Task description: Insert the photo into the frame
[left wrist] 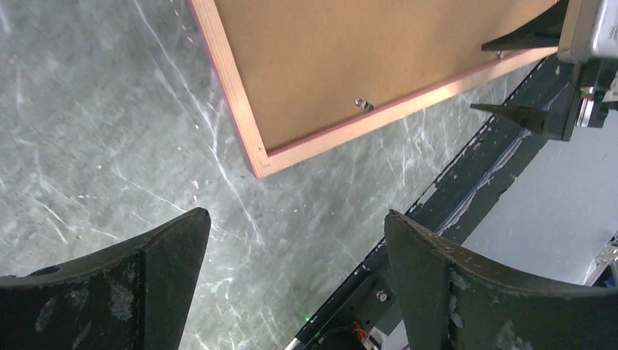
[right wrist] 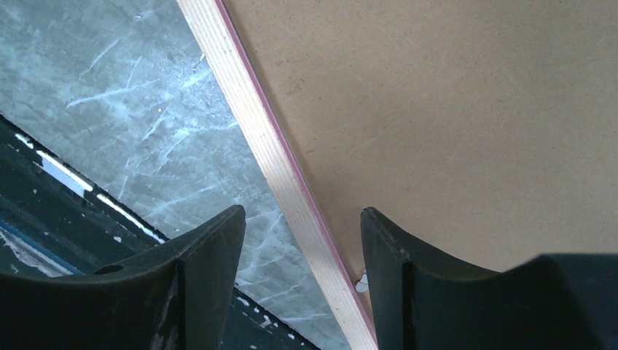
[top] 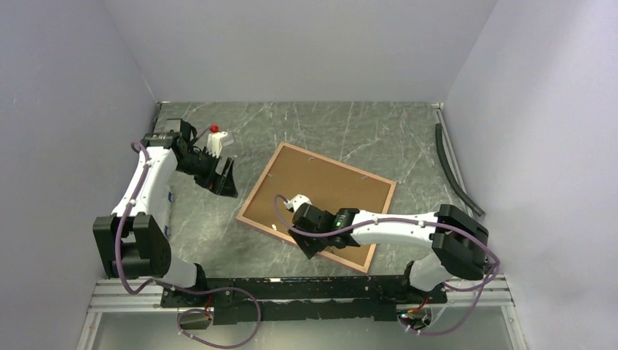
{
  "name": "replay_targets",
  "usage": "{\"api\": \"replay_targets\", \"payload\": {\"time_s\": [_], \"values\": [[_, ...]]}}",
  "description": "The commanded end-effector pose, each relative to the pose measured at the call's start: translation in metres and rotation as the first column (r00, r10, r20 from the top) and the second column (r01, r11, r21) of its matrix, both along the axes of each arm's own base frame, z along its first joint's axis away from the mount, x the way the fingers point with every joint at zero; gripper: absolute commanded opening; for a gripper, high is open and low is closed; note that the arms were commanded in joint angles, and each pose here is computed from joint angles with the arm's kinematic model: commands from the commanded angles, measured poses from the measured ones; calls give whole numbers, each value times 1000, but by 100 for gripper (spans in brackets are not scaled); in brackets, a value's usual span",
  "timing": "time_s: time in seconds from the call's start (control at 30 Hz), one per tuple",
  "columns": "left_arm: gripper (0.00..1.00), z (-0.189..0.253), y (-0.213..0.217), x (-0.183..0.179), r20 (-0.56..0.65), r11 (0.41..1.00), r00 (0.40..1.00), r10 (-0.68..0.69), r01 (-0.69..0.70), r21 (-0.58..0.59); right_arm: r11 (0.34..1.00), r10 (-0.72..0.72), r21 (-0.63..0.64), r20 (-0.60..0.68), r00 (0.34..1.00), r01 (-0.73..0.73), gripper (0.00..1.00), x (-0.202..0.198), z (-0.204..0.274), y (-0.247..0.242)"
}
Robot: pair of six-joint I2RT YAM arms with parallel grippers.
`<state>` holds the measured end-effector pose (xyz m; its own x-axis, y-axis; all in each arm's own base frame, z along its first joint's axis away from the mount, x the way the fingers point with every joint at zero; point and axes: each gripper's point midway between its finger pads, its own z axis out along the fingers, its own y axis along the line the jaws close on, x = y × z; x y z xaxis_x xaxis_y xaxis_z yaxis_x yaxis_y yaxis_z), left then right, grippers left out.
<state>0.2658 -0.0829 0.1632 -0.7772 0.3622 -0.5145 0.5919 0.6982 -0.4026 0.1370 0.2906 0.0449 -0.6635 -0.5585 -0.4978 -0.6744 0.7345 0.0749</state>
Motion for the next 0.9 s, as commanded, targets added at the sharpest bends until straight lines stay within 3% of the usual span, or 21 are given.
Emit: {"api": "replay_targets", "payload": {"time_s": [0.0,0.2,0.37,0.5,0.57,0.67,0.87], "values": [[95,3,1,-17,58,997,996,-71,70,19,1000,-25,4,99,995,25,62,12,5,11],[95,13,-1,-23,126,995,987,-100,98,22,999,-14,-33,128,992,18,59,10,-6,14],[95,23,-3,-33,263,989,953,-151,146,38,999,9,-48,136,991,-2,42,10,-9,21],[95,18,0,-45,406,970,881,-244,215,115,998,27,-54,150,988,-19,24,11,-7,26],[95,13,2,-49,478,953,825,-301,248,172,999,29,-49,159,987,-21,12,13,-2,30],[95,10,4,-50,581,923,717,-384,281,264,999,42,-20,170,985,-39,5,16,13,40],[95,9,-7,-56,714,807,388,-583,384,450,988,92,102,189,978,-113,2,17,69,72]]}}
